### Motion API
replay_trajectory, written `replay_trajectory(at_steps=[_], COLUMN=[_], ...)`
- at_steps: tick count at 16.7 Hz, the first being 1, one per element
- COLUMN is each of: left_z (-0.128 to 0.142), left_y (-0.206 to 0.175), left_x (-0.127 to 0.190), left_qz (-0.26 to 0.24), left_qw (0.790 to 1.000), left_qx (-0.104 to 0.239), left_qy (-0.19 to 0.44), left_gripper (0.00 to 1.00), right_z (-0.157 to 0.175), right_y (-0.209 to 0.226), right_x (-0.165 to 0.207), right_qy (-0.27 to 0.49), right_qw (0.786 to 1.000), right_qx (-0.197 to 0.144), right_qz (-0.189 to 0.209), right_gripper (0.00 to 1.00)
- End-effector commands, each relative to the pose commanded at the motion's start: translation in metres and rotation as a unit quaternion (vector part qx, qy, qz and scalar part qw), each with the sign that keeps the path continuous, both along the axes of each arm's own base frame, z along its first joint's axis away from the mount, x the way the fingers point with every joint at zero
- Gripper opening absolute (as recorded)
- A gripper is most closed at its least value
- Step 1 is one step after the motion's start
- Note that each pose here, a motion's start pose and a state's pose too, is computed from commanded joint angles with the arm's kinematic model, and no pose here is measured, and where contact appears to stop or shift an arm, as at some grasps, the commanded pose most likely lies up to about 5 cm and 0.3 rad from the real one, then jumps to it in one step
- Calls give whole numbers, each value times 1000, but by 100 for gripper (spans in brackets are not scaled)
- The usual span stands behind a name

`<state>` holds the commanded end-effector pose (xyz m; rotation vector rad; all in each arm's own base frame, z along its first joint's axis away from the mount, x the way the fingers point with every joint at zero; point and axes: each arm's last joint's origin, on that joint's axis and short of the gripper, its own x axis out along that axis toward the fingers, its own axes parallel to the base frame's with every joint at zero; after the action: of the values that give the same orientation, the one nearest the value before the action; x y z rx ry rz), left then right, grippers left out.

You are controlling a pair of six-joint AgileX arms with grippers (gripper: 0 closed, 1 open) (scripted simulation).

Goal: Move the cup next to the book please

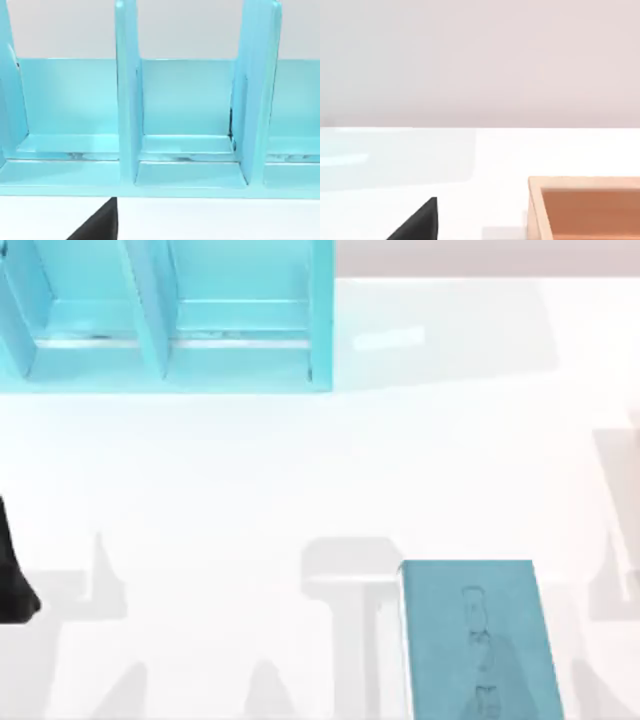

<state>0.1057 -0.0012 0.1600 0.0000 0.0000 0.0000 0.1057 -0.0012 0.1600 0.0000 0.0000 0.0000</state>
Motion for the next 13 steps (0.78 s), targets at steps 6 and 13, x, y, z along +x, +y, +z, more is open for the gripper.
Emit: replay_trajectory(at_steps=[6,13], left_z=[9,45], left_y=[5,31], left_x=[1,12], left_qz=[23,49], left_qw=[998,925], left_qx=[50,294], left_qy=[36,237], left_gripper=[100,100], right_z=[0,0], right_y=[0,0], right_x=[0,0], right_qy=[0,0], right_qw=[1000,1000], right_qx=[0,0], right_qz=[0,0], right_gripper=[100,100])
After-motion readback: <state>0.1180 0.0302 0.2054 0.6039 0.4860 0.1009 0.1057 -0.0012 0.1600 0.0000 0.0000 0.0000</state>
